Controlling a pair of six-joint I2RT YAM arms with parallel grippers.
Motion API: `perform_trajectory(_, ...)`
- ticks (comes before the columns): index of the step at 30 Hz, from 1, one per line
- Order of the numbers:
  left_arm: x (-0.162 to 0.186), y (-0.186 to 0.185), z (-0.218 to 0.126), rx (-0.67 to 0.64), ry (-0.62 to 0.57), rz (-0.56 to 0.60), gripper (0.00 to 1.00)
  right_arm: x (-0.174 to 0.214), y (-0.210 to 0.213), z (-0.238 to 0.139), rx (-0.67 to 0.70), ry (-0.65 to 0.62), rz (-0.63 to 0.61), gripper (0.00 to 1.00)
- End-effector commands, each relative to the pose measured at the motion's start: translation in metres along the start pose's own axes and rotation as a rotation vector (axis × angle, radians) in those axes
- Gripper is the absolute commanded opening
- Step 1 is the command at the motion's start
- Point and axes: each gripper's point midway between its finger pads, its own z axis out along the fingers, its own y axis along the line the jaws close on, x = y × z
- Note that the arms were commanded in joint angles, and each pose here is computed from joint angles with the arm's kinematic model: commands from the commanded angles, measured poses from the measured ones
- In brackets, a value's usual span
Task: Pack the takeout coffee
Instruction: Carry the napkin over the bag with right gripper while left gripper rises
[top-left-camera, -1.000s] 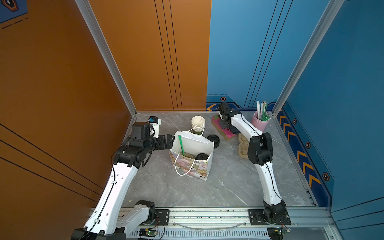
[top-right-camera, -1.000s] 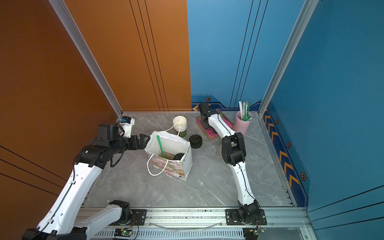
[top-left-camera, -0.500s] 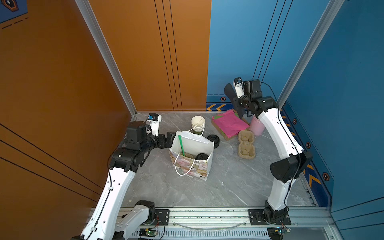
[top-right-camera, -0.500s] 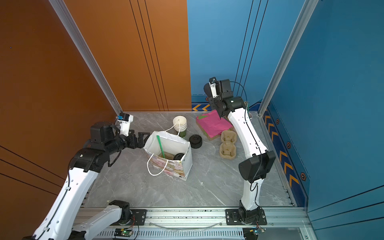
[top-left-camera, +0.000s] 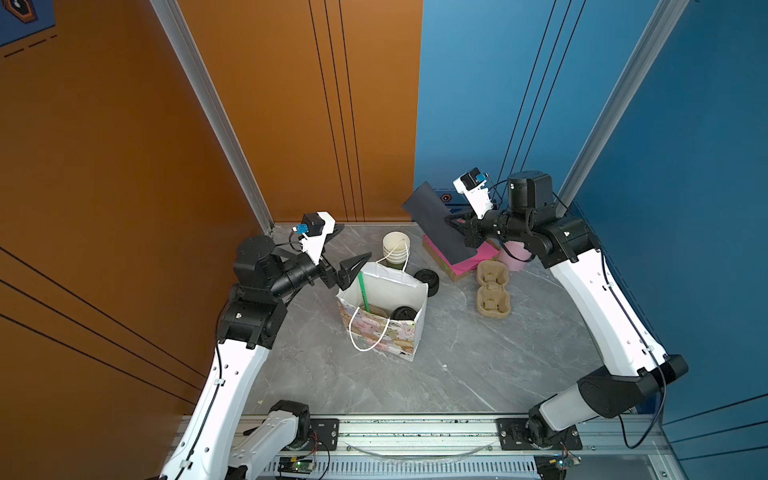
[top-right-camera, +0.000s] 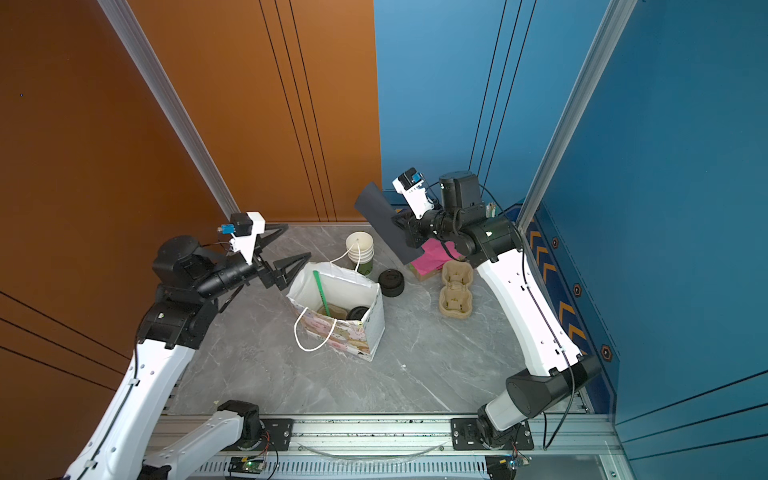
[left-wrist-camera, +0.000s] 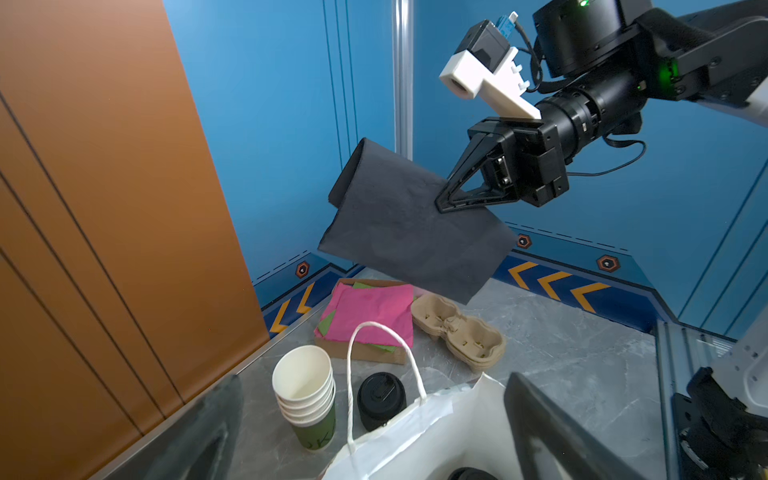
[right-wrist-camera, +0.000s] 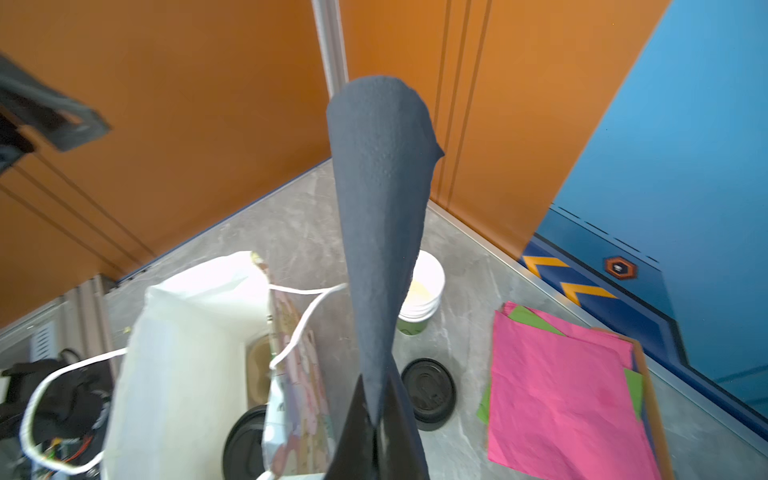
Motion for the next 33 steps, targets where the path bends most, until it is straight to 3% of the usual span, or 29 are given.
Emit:
perform_trajectory(1,-0.025,-0.026,0.005,0.161,-0.076,0.129,0.98,-0.004,0.043,-0.014,-0.158,-0.035,-0.040,0.00)
perform_trajectory(18,-0.032,-0.026,0.033,0.375,-0.136,0.251,0.98,0.009,0.110,-0.002,-0.386,-0.017,-0.144,0.00)
perform_trajectory(33,-0.030,-0.043,0.024,0.650,-0.168,0.206,0.98,0.019,0.125,0.002,-0.420,0.019,-0.196,0.00)
